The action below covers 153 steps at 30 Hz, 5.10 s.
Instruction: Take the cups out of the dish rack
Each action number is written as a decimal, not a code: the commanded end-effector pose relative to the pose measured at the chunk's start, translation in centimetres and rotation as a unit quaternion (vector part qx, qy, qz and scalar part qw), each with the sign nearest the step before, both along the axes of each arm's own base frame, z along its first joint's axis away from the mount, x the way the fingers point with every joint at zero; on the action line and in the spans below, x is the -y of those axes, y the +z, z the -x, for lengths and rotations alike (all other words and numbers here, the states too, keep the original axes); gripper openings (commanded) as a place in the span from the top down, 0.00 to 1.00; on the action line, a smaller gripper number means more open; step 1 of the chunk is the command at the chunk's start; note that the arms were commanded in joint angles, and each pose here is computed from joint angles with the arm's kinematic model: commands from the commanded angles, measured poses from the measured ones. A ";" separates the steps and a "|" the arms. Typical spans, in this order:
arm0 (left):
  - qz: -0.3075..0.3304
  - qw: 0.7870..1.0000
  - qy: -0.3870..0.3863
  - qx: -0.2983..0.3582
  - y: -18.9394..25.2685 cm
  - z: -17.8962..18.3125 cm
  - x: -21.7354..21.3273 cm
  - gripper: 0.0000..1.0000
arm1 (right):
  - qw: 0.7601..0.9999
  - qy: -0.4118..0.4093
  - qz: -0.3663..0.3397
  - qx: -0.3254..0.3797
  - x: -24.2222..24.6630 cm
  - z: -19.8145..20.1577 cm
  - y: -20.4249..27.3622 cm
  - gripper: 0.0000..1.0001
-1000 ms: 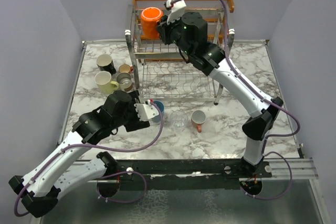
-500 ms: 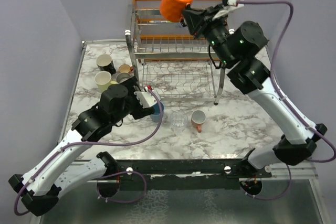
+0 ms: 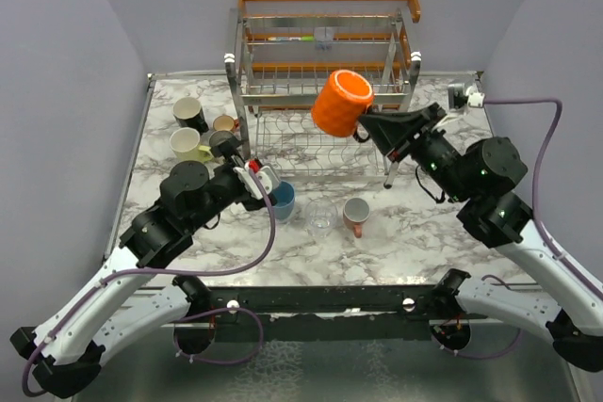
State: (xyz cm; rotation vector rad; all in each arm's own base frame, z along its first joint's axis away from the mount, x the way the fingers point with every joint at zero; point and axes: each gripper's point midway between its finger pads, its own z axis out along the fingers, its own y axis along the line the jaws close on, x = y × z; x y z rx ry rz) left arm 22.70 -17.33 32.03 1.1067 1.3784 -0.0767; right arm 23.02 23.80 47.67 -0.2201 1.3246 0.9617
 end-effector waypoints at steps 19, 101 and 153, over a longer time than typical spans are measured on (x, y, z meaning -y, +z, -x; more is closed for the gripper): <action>-0.035 0.979 -0.198 -0.042 -5.7 4.1 5.1 0.09 | 0.937 0.185 -0.216 -0.204 -4.5 3.0 -12.2 0.99; -0.284 0.891 -0.110 -0.336 -23.5 2.3 0.7 1.00 | 0.918 -0.221 0.130 -0.303 7.3 -0.3 -27.3 0.00; 0.049 0.950 0.266 -0.155 -18.1 -8.4 -17.1 0.07 | 0.852 -0.458 0.077 -0.244 17.7 -4.2 -32.2 0.04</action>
